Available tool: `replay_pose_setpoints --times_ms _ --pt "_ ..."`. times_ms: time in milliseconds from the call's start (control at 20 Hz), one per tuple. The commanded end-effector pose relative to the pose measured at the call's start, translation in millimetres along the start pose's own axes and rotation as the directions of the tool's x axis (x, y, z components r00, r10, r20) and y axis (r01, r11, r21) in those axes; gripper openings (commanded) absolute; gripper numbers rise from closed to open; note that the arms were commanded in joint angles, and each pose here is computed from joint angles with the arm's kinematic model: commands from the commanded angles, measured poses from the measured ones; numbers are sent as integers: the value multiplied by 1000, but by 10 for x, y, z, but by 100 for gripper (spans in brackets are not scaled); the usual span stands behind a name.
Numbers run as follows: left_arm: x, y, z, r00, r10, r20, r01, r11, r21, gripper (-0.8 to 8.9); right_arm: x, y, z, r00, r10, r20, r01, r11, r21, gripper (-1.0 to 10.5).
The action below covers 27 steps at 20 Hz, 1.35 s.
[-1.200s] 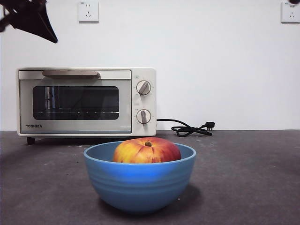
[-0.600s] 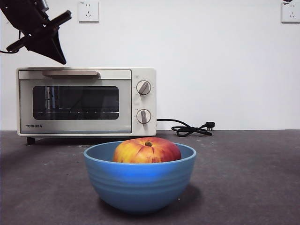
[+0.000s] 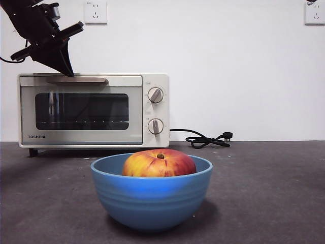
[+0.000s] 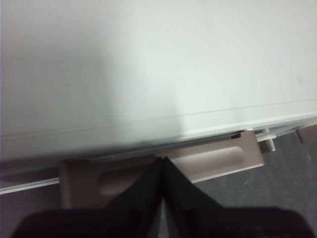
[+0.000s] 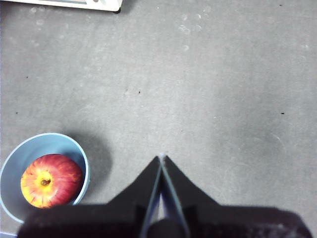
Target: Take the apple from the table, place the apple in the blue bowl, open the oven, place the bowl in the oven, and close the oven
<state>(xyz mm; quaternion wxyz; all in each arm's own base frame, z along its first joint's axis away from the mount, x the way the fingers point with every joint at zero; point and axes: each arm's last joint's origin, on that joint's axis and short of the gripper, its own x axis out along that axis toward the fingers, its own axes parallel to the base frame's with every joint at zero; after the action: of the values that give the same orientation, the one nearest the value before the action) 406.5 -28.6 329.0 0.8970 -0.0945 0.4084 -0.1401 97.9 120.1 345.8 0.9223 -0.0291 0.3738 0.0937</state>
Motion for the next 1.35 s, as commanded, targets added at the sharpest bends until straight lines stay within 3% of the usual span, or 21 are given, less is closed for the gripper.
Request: replay_pose_setpoints --times_ms 50,350,750,900,1150,1350 --pt "188 65 -135 993 22 -112 -24 1000 -13 -5 3 7 3 1000 1 3 -1 1000 12 -11" --pt "185 28 -227 979 22 -203 -27 999 -25 -5 3 5 5 1000 -5 7 5 1000 12 -11" --pt "310 -232 -388 954 100 -283 -80 993 82 -6 3 4 3 1000 -6 6 6 1000 6 -11" --pt "345 -330 -429 946 154 -286 -125 985 120 -6 3 4 3 1000 -6 5 6 1000 6 -11" --pt "310 -379 -435 948 156 -279 -124 984 130 -6 3 4 2 1000 -6 5 6 1000 -17 -11" --pt "187 -349 -616 963 169 -212 -145 981 126 -6 3 4 4 1000 -6 6 6 1000 -16 -11"
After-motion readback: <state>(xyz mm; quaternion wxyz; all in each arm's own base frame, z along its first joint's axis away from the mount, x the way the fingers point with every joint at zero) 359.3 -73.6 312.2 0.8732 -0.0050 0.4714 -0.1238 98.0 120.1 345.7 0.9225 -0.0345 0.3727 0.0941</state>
